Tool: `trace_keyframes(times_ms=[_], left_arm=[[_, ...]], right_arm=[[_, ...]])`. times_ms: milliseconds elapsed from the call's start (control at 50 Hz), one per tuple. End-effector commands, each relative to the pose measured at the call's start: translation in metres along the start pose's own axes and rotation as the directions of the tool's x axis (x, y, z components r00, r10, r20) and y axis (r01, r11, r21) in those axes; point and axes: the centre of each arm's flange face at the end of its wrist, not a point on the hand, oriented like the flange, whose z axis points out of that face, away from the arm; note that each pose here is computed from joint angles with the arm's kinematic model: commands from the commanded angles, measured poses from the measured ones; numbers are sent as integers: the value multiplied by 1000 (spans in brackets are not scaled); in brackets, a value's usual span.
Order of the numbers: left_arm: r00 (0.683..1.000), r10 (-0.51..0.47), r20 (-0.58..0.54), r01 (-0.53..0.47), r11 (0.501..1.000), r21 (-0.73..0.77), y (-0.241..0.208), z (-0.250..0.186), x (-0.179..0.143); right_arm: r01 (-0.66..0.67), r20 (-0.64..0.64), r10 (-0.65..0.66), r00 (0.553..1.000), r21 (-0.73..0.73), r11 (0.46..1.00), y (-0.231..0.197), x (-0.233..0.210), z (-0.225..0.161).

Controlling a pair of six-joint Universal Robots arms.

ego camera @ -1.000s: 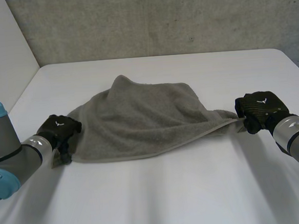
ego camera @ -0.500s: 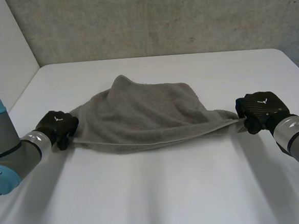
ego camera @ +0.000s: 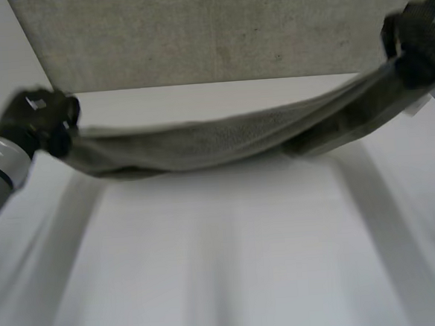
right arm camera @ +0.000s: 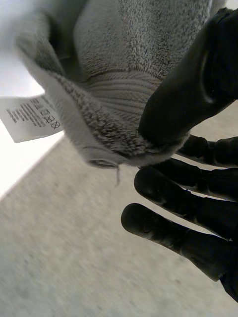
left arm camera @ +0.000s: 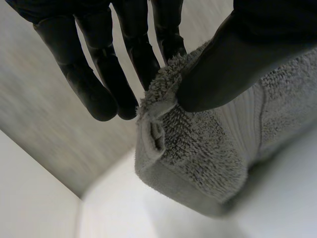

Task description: Fold the towel.

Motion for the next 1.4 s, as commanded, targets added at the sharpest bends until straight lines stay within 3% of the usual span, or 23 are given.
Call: trace_keyframes(times_ms=[20, 100, 180, 280, 400, 480, 540, 560, 600, 620, 660, 680, 720, 780, 820, 840, 880, 960, 1040, 1100, 1140, 1260, 1400], left_arm=[[997, -47, 69, 31, 977, 213, -76, -33, -21], [997, -65, 36, 60, 991, 122, -62, -27, -16], [998, -64, -2, 64, 998, 21, -39, -11, -5], [997, 68, -36, -72, 988, -135, 2, 28, 19], [987, 156, -42, -159, 981, -111, 5, 57, 35], [986, 160, 40, -162, 985, 56, -29, 84, 27], [984, 112, 138, -143, 958, 247, -69, 95, 13], [984, 111, 139, -143, 958, 248, -69, 95, 13], [983, -9, 182, -76, 885, 459, -111, 91, -1], [983, -10, 182, -76, 885, 460, -111, 91, -1], [979, -123, 163, 7, 816, 579, -138, 80, -15], [979, -124, 162, 7, 815, 579, -139, 80, -15], [976, -177, 124, 80, 830, 552, -131, 77, -24], [979, -175, 106, 99, 859, 502, -117, 79, -23], [985, -165, 41, 137, 914, 382, -83, 79, -7], [986, -165, 41, 137, 914, 381, -83, 79, -6], [986, -169, 0, 163, 954, 253, -44, 75, 8], [985, -170, -21, 171, 976, 132, -6, 66, 24], [992, -117, -38, 116, 993, -35, 47, 48, 37], [996, -82, -46, 78, 993, -84, 63, 40, 40], [998, -3, -66, -7, 987, -160, 87, 24, 44], [992, 64, -106, -84, 977, -197, 94, 4, 46], [997, 80, -14, -80, 995, -52, 38, -27, 9]], right_arm=[[76, 108, -67, 992, -85, 993, -33, 6, -6], [207, 207, -166, 964, -199, 958, -12, -4, 1], [261, 275, -185, 944, -272, 926, 12, -16, 10], [342, 329, -237, 914, -313, 886, 36, -43, 30], [367, 269, -306, 913, -216, 905, 31, -58, 61], [387, 66, -386, 920, -3, 922, 2, -62, 97], [405, -156, -380, 912, 190, 895, -30, -55, 115], [405, -157, -379, 912, 191, 894, -31, -55, 115], [429, -321, -324, 890, 344, 836, -58, -47, 119], [429, -322, -324, 890, 344, 835, -58, -47, 119], [442, -373, -299, 879, 396, 805, -80, -37, 106], [442, -373, -298, 879, 396, 805, -80, -37, 106], [440, -365, -302, 881, 393, 808, -82, -37, 102], [425, -299, -333, 895, 337, 840, -62, -46, 103], [408, -195, -367, 910, 246, 879, -35, -57, 101], [408, -194, -367, 910, 245, 880, -35, -57, 101], [398, -61, -393, 917, 141, 906, -1, -71, 97], [388, 85, -389, 917, 29, 921, 35, -89, 86], [388, 226, -356, 907, -119, 914, 82, -106, 63], [389, 263, -342, 902, -155, 908, 94, -111, 55], [393, 306, -322, 896, -207, 896, 111, -116, 41], [385, 271, -323, 907, -219, 897, 98, -98, 23], [370, 159, -346, 925, -156, 916, 39, -57, -12]])
